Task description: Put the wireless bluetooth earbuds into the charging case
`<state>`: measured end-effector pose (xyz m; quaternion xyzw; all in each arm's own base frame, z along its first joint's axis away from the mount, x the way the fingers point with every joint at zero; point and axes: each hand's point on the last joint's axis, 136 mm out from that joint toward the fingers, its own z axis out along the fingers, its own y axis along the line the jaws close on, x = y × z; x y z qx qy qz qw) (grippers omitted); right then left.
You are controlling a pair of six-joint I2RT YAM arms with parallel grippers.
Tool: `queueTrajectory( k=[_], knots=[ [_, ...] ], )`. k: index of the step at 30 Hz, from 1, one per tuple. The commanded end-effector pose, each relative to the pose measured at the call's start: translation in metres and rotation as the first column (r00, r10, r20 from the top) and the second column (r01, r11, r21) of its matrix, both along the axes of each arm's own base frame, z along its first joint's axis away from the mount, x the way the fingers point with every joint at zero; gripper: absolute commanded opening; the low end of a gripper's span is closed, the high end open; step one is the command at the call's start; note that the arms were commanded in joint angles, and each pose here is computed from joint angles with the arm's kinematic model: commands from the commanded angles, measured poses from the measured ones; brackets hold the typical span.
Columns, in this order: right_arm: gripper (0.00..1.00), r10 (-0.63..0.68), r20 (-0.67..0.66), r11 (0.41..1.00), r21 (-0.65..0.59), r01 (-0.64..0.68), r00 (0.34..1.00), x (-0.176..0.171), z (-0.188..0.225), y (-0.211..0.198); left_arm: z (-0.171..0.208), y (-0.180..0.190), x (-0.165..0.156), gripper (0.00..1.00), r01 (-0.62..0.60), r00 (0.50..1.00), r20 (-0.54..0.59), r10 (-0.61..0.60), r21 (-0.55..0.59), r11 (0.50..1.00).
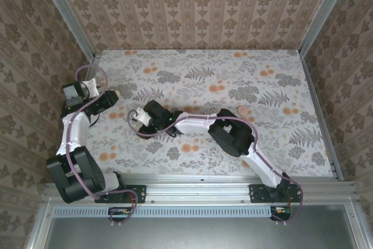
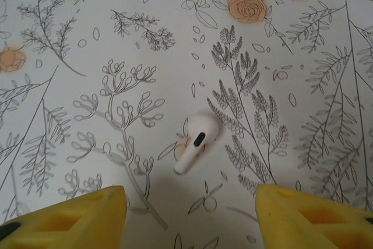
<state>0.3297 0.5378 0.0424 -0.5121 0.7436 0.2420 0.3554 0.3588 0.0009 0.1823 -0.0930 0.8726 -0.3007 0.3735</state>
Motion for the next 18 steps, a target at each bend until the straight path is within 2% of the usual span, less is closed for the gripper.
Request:
queueTrajectory(
  k=[1,7,10,13,18],
  knots=[
    [0.62,0.03,-0.032,1.0,0.001,-0.03,0.999,-0.001,-0.006,0.013,0.005,0.001,0.0,0.13,0.004,1.0,-0.003,-0.004,-0.036,0.999],
    [0.62,0.053,-0.059,0.999,-0.005,-0.053,0.997,0.003,-0.018,0.028,0.006,0.003,0.001,0.14,0.007,1.0,-0.012,-0.007,-0.044,0.999],
    [0.59,0.064,-0.063,0.998,-0.017,-0.065,0.996,0.004,-0.023,0.031,0.008,0.003,0.001,0.14,0.005,1.0,-0.012,-0.006,-0.047,0.999],
    [0.52,0.073,-0.069,0.997,-0.014,-0.074,0.995,0.006,-0.027,0.034,0.009,0.003,0.001,0.14,0.006,1.0,-0.01,-0.007,-0.049,0.999],
    [0.35,0.08,-0.072,0.997,-0.01,-0.081,0.994,0.008,-0.028,0.034,0.007,0.004,0.003,0.14,0.003,1.0,-0.023,-0.004,-0.057,0.998]
  ],
)
